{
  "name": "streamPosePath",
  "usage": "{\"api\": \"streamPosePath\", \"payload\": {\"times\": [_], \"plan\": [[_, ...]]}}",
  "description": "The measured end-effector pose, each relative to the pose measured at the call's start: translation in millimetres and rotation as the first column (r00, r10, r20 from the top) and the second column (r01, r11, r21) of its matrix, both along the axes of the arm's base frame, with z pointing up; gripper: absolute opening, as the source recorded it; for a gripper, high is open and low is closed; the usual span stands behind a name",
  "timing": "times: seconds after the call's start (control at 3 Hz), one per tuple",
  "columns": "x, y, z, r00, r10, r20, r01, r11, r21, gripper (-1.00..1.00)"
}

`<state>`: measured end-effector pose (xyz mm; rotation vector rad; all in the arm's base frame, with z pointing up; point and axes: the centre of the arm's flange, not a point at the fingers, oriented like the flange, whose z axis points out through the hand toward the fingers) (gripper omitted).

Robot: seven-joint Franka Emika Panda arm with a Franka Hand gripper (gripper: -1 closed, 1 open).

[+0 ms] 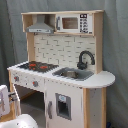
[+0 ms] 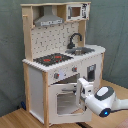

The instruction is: Play with the kitchen

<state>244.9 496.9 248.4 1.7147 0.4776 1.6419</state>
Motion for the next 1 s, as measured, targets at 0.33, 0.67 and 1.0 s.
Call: {"api": "streamPosePath", "payload": {"times": [0.33, 0.67, 1.0], "plan": [[0.1, 2.5, 2.6, 1.0000, 0.003, 0.001, -0.003, 1.000, 0.000, 1.00], [1.0, 6.6, 7.1, 1.0000, 0.006, 0.004, -0.006, 1.000, 0.000, 1.00], [-1.8, 29.4, 15.7, 0.9993, 0.037, -0.009, -0.037, 0.998, -0.053, 1.00]]}}
